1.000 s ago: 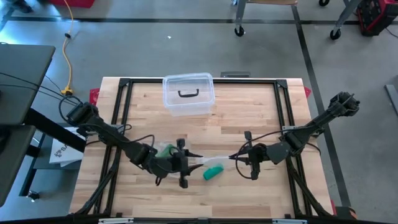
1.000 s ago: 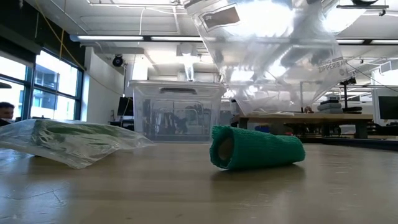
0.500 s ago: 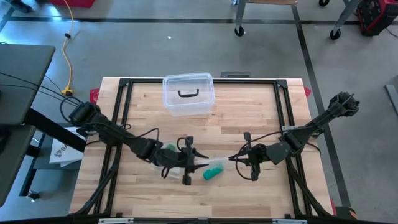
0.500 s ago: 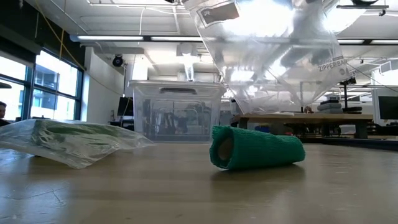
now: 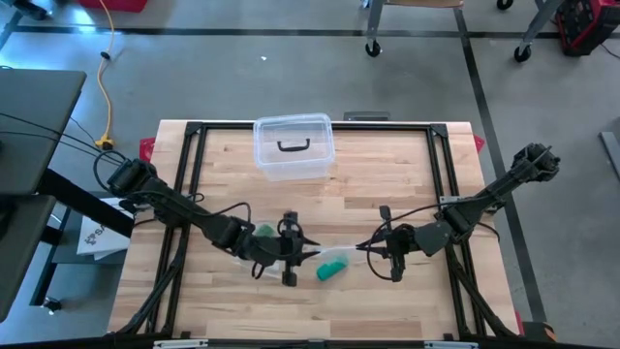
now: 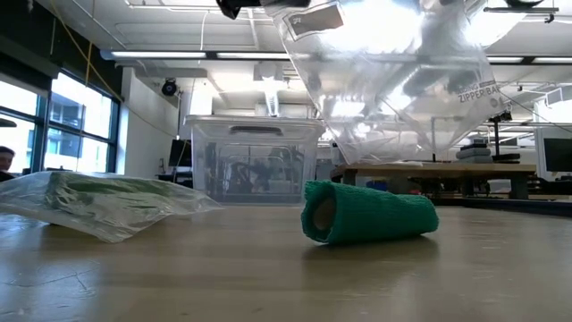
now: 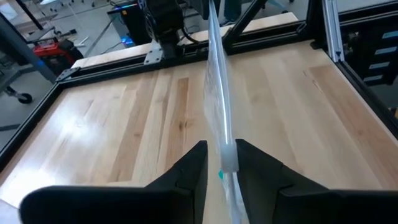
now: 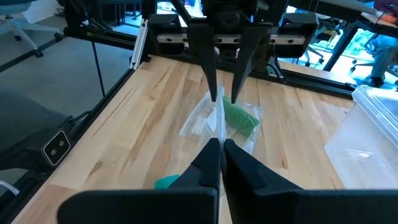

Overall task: Roll bandage
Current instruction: Open the zip bag

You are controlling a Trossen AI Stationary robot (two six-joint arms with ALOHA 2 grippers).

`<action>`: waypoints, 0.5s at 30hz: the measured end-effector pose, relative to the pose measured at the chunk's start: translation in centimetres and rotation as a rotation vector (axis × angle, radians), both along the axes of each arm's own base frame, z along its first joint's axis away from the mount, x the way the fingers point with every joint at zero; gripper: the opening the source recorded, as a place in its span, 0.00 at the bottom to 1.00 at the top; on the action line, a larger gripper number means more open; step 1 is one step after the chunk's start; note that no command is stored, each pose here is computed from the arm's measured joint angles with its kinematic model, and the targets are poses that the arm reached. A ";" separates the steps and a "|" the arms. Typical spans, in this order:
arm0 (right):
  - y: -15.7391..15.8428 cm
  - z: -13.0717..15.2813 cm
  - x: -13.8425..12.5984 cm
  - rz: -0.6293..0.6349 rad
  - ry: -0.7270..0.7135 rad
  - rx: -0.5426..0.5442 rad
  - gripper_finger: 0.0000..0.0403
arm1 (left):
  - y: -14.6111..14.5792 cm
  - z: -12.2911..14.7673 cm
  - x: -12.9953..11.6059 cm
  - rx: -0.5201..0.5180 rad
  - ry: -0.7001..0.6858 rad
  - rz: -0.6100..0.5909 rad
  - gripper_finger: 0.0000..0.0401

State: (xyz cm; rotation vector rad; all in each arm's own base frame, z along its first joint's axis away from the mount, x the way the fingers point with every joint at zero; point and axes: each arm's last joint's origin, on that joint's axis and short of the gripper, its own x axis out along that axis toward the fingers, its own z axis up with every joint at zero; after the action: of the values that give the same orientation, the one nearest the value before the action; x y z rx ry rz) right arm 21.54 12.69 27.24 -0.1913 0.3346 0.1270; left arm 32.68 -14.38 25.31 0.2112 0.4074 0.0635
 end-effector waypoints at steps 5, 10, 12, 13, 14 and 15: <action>0.0 0.0 0.0 -0.001 0.000 0.000 0.00 | -0.3 0.0 -0.2 0.010 0.001 -0.011 0.12; 0.0 -0.1 0.0 -0.001 0.007 -0.004 0.00 | -0.9 -0.1 -0.5 0.031 0.003 0.005 0.07; 0.0 -0.1 0.0 -0.002 0.007 -0.004 0.00 | -1.1 -0.2 -0.7 0.045 0.011 0.019 0.07; 0.0 -0.1 0.0 -0.002 0.007 -0.005 0.00 | -1.1 -0.2 -0.8 0.046 0.015 0.028 0.07; 0.0 -0.1 0.0 -0.001 0.007 -0.005 0.00 | -1.2 -0.3 -0.9 0.044 0.021 0.036 0.08; 0.0 -0.1 0.0 -0.001 0.008 -0.005 0.00 | -1.2 -0.3 -0.9 0.043 0.027 0.042 0.09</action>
State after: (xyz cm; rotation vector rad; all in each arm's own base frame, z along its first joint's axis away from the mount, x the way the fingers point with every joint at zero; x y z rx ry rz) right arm 21.54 12.67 27.14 -0.1954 0.3426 0.1261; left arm 31.74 -15.59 24.97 0.2459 0.4377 0.1105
